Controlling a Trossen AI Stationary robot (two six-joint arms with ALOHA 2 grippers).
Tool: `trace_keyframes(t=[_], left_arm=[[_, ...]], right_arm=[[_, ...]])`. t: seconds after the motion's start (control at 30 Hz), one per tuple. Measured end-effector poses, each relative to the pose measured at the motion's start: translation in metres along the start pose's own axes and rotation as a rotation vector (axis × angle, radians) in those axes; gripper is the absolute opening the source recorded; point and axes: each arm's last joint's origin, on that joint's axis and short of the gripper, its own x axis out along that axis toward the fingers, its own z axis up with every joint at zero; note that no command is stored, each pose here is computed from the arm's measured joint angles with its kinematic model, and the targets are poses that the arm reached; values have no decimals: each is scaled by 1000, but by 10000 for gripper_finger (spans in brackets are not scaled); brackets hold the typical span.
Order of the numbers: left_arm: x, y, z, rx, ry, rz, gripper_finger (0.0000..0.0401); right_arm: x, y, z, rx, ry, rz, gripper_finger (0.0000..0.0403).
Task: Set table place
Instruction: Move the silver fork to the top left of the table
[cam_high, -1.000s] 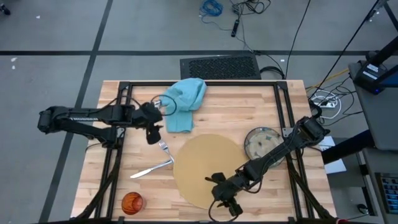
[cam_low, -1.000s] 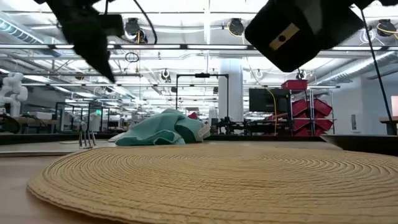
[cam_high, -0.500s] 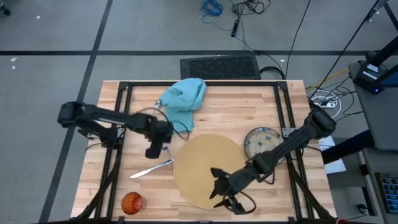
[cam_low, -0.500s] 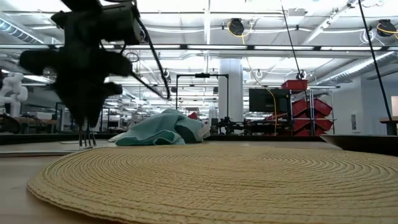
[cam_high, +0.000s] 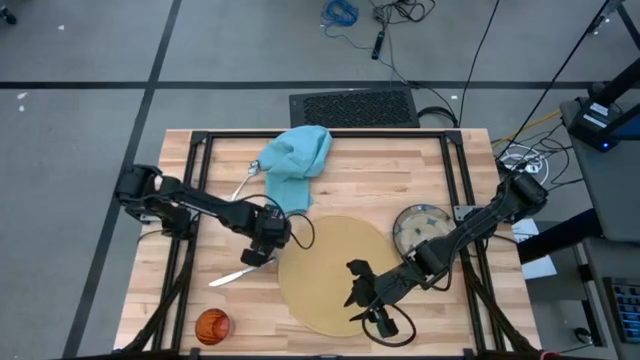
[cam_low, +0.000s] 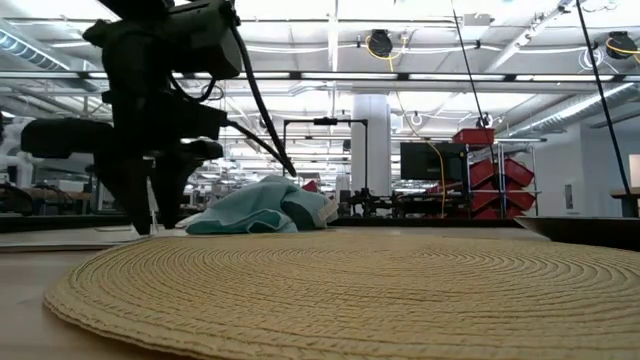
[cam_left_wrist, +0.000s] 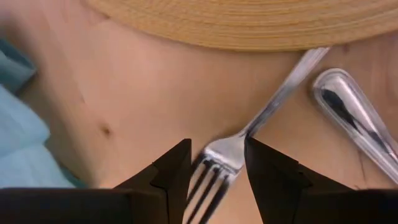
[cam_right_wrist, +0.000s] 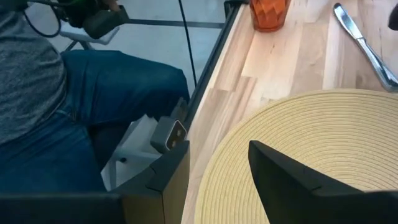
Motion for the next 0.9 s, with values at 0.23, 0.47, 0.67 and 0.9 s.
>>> trace_keyframes(t=[0.23,0.47,0.67,0.9], left_arm=[[0,-12,7,58,-49,-51,135],[14,-10,10,66,-13,-23,134],[23,-9,10,78,17,1,87],[23,-2,7,57,46,31,5]], right_arm=[[0,0,-1,-10,5,-2,155],[0,0,1,-10,-9,1,155],[0,0,1,-5,-13,3,155],[0,0,1,-11,-13,1,155]])
